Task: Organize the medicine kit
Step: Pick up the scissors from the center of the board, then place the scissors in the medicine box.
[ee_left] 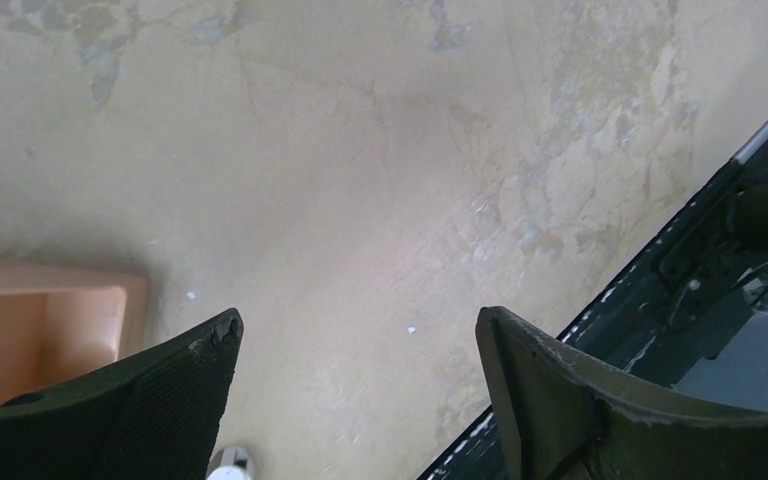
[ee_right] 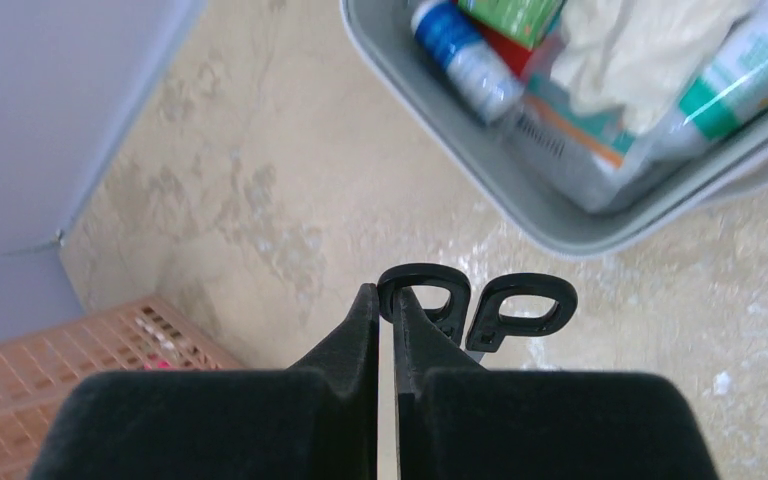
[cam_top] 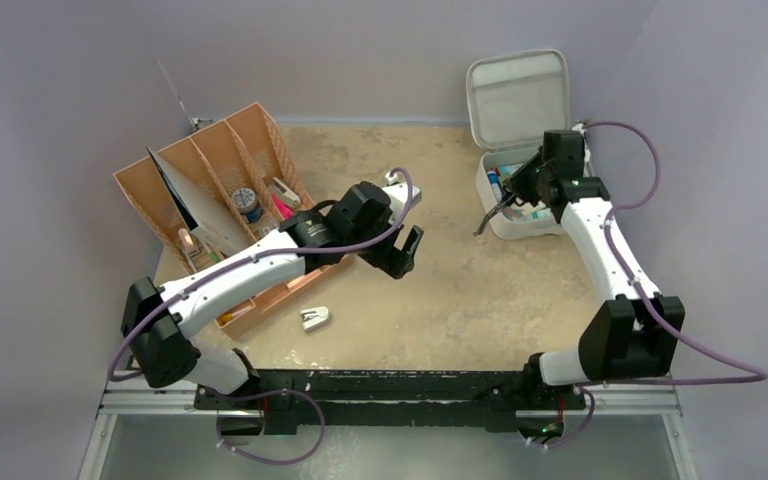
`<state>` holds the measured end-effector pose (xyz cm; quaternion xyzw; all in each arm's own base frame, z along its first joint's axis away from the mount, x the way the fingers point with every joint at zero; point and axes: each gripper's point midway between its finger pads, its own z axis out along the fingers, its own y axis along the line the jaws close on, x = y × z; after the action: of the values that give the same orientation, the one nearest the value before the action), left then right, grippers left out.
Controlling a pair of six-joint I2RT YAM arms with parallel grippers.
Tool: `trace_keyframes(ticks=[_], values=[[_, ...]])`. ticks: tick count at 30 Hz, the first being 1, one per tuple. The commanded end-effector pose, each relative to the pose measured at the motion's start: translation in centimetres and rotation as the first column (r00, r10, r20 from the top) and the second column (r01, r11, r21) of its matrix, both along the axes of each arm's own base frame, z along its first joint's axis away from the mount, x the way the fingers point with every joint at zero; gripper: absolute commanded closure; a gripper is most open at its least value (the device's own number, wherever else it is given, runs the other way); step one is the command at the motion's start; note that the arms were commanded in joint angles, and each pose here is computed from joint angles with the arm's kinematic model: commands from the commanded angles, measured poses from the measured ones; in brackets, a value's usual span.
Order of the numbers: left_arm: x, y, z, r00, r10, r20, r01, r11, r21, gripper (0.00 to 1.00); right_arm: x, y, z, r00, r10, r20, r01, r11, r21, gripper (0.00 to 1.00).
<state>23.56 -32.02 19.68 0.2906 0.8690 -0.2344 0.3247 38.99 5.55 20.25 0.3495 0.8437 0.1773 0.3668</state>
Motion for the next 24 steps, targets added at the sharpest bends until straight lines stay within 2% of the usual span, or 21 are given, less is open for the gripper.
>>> trace_keyframes(ticks=[1, 5, 12, 24], values=[[-0.4, 3.2, -0.9, 0.999, -0.004, 0.047, -0.002, 0.993, 0.116, 0.14, 2.2, -3.4, 1.7, 0.995, -0.096, 0.024, 0.097, 0.994, -0.041, 1.0], [-0.8, 4.6, -1.5, 0.998, -0.012, 0.066, 0.001, 0.988, 0.155, 0.13, 4.6, -7.3, 3.0, 0.975, -0.214, 0.054, 0.218, 0.974, -0.065, 1.0], [-0.8, 6.0, -2.3, 0.996, -0.02, 0.092, 0.001, 0.978, 0.209, 0.12, 7.9, -11.3, 2.0, 0.934, -0.354, 0.051, 0.357, 0.932, -0.057, 1.0], [-0.5, 6.5, -2.4, 0.993, -0.014, 0.117, -0.013, 0.974, 0.227, 0.12, 11.3, -15.1, -2.4, 0.88, -0.475, 0.005, 0.475, 0.879, -0.039, 1.0]])
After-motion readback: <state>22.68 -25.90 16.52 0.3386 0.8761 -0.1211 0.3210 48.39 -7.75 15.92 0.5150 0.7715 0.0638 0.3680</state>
